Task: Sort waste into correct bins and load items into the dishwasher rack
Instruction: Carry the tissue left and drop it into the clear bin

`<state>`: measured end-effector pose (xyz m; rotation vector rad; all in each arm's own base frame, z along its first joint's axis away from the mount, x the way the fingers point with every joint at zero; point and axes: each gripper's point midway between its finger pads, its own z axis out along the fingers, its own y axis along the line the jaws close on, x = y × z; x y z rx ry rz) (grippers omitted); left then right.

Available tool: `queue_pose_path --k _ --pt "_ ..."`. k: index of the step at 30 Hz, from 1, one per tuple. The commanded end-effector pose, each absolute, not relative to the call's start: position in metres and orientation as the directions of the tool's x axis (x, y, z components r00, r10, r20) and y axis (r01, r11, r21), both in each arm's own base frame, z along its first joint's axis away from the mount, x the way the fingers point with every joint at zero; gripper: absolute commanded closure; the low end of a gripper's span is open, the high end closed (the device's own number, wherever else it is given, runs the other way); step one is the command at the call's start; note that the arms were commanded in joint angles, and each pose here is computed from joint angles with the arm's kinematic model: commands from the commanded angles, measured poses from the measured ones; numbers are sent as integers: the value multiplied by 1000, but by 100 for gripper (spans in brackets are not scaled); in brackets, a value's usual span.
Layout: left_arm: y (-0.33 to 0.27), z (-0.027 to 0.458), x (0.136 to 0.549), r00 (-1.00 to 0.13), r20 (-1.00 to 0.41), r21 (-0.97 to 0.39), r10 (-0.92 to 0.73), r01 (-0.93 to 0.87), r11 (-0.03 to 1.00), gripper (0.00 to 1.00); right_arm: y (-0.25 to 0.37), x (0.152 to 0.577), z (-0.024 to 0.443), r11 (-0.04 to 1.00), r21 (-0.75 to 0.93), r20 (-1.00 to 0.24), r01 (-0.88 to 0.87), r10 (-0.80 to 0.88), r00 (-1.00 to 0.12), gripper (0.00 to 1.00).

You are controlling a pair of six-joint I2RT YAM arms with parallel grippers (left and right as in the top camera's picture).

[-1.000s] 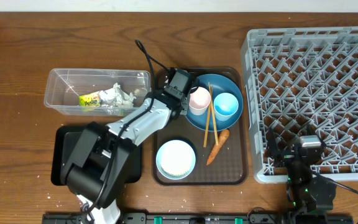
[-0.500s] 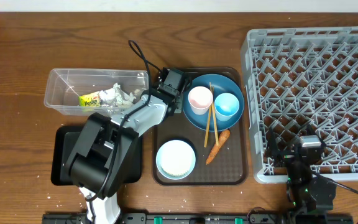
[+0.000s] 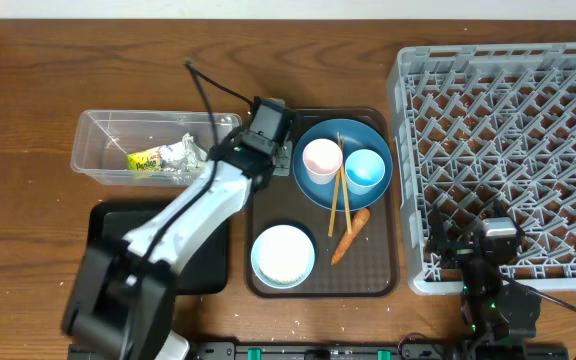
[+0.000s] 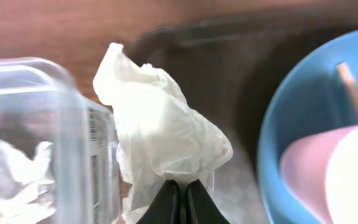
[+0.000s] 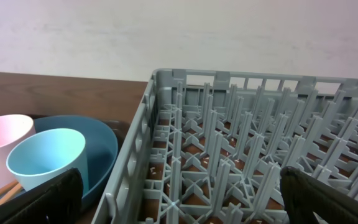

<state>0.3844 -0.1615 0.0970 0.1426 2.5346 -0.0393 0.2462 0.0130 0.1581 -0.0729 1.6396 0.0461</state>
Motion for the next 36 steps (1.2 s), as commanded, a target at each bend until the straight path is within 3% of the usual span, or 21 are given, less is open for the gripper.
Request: queue_pose_path --k 1,5,12,27,29,30,32,36 --pt "-160 114 379 -807 -584 -16 81 111 994 94 11 246 157 998 -19 -997 -67 -23 -71 1" --pt "-148 132 378 -785 -616 11 66 75 997 94 11 246 157 998 -18 -997 -67 -23 -71 1" --pt "-103 145 386 -732 -681 144 -6 -142 979 94 11 246 157 998 -18 -997 -67 -23 -71 1" --pt "-24 119 391 -725 -638 119 -258 -424 898 93 11 246 157 998 -18 -997 -67 -23 -71 1" --pt "-17 112 393 -730 -627 126 -272 -439 889 87 11 246 157 998 -18 -997 -67 -23 -71 1" --pt "-15 109 393 -731 -623 128 -280 -448 885 75 11 246 157 998 -18 -997 -67 -23 -71 1" --pt "-13 105 393 -733 -618 130 -286 -454 882 67 11 246 157 998 -18 -997 -67 -23 -71 1" --pt "-23 104 393 -743 -604 99 -288 -428 898 66 11 246 157 998 -18 -997 -67 -23 -71 1"
